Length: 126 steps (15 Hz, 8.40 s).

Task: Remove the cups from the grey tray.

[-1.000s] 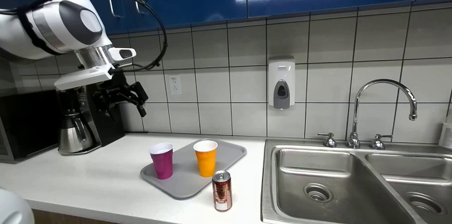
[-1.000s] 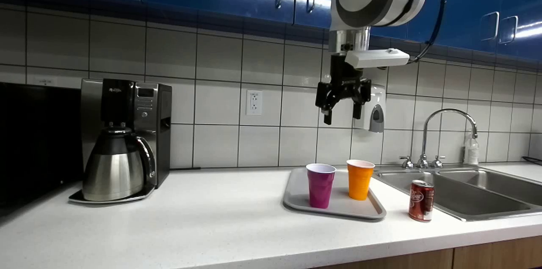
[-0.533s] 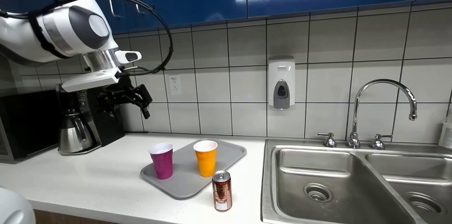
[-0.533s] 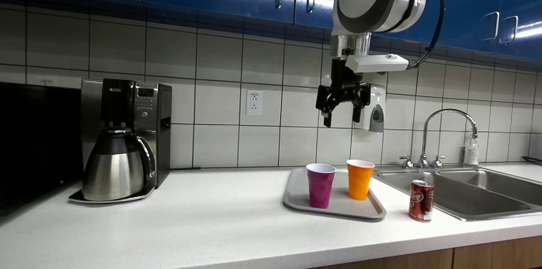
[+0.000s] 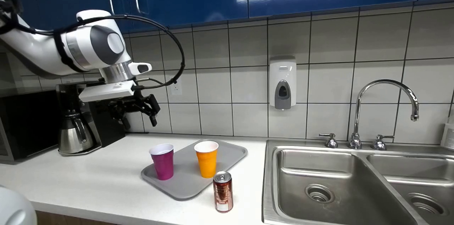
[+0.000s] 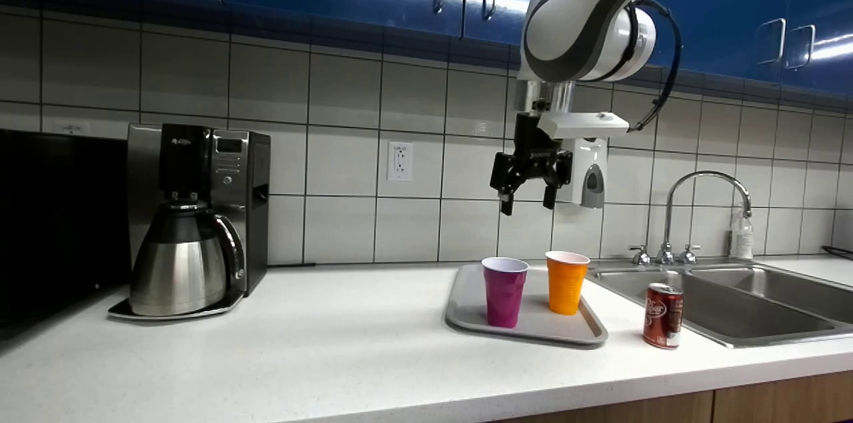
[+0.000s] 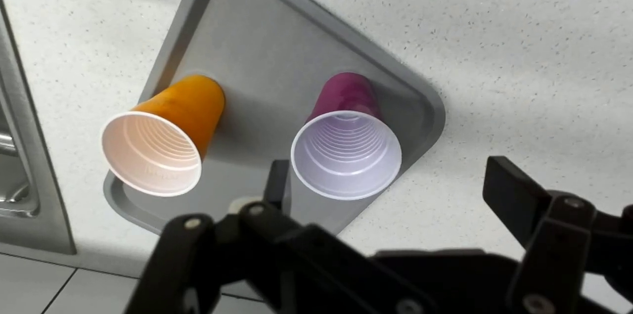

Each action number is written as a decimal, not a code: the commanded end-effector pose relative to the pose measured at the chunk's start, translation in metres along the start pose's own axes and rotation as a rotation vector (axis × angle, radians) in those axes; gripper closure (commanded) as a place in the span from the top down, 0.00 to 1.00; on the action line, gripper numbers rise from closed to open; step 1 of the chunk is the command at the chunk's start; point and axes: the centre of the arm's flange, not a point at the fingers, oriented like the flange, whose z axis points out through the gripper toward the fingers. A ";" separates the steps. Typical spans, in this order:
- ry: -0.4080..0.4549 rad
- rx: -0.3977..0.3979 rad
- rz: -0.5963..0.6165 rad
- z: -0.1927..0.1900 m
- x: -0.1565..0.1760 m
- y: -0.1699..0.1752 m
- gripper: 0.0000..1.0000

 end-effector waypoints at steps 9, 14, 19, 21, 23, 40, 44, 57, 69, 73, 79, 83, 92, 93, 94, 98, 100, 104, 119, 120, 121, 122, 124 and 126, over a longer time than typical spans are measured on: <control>-0.024 0.084 -0.072 0.053 0.063 -0.001 1.00; -0.059 0.095 -0.091 0.076 0.075 -0.009 1.00; -0.097 0.104 -0.101 0.098 0.078 -0.014 1.00; -0.112 0.107 -0.104 0.106 0.077 -0.015 1.00; -0.124 0.110 -0.103 0.114 0.077 -0.016 1.00; -0.174 0.120 -0.096 0.145 0.071 -0.016 0.75; -0.179 0.121 -0.096 0.147 0.070 -0.016 0.49; -0.155 0.108 -0.098 0.130 0.071 -0.019 0.01; -0.098 0.101 -0.164 0.089 0.077 -0.079 0.01; -0.085 0.106 -0.198 0.080 0.078 -0.110 0.01; -0.080 0.112 -0.245 0.074 0.079 -0.158 0.01; -0.101 0.120 -0.272 0.081 0.076 -0.181 0.01; -0.137 0.130 -0.301 0.098 0.074 -0.208 0.01; -0.140 0.131 -0.302 0.099 0.074 -0.210 0.01; -0.142 0.130 -0.303 0.100 0.074 -0.211 0.01; -0.149 0.131 -0.306 0.102 0.075 -0.214 0.01; -0.153 0.131 -0.307 0.102 0.075 -0.215 0.01; -0.169 0.126 -0.314 0.101 0.075 -0.217 0.37; -0.116 0.131 -0.269 0.070 0.084 -0.205 1.00; -0.110 0.128 -0.262 0.068 0.085 -0.201 1.00; -0.103 0.124 -0.253 0.065 0.086 -0.195 1.00; -0.096 0.121 -0.244 0.062 0.087 -0.189 1.00; -0.085 0.115 -0.226 0.058 0.090 -0.177 1.00; -0.072 0.106 -0.203 0.054 0.094 -0.162 1.00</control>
